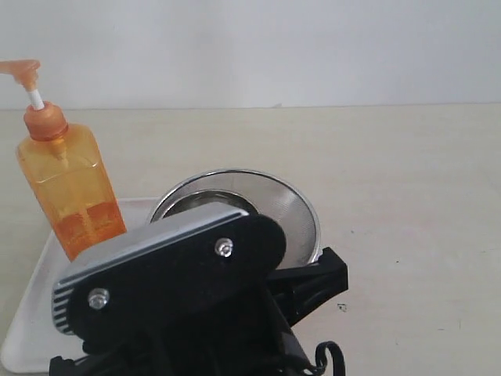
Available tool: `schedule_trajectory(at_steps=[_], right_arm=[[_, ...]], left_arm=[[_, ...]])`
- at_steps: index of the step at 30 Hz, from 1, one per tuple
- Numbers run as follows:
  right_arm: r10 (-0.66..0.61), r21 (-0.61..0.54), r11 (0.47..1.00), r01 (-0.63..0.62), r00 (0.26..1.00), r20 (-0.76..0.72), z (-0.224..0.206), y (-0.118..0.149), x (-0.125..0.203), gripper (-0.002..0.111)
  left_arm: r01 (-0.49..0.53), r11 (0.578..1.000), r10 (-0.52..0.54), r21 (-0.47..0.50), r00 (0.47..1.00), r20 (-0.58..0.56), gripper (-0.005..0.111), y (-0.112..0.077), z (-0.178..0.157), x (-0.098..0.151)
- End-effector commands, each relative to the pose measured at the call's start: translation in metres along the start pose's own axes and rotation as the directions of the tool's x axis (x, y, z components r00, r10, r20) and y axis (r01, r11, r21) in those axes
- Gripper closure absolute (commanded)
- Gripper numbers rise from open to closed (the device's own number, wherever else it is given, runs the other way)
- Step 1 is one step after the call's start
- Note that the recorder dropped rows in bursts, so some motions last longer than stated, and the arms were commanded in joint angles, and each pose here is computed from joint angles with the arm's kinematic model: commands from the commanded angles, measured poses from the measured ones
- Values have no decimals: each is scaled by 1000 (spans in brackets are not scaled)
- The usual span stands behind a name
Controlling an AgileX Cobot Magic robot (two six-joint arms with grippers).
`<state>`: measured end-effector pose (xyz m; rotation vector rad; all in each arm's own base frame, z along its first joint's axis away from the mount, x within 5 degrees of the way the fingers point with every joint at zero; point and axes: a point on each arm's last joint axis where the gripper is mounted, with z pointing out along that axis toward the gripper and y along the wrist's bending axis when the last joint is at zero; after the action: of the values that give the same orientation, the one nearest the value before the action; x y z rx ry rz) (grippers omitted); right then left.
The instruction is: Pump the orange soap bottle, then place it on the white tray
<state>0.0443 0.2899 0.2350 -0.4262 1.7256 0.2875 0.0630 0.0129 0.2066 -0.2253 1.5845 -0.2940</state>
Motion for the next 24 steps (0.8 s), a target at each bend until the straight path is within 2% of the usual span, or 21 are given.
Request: schedule_trajectory(at_steps=[1,11,18,24], right_arm=[[-29,-82,996,34,998,59,-11,9,-3,107],[-64,-70,995,70,994,84,-5,6,-6,107],[-18,58,998,14,997,69,26,-17,-11,107],[-15,281,960,4,999,40,70,-66,-17,107]], left_arm=[[-4,1000,4,-9,1000,-3,102,1,0,1],[-4,1000,4,-9,1000,-3,102,1,0,1],[-4,1000,4,-9,1000,-3,102,1,0,1],[-4,1000,4,-12,1000,-3,102,1,0,1]])
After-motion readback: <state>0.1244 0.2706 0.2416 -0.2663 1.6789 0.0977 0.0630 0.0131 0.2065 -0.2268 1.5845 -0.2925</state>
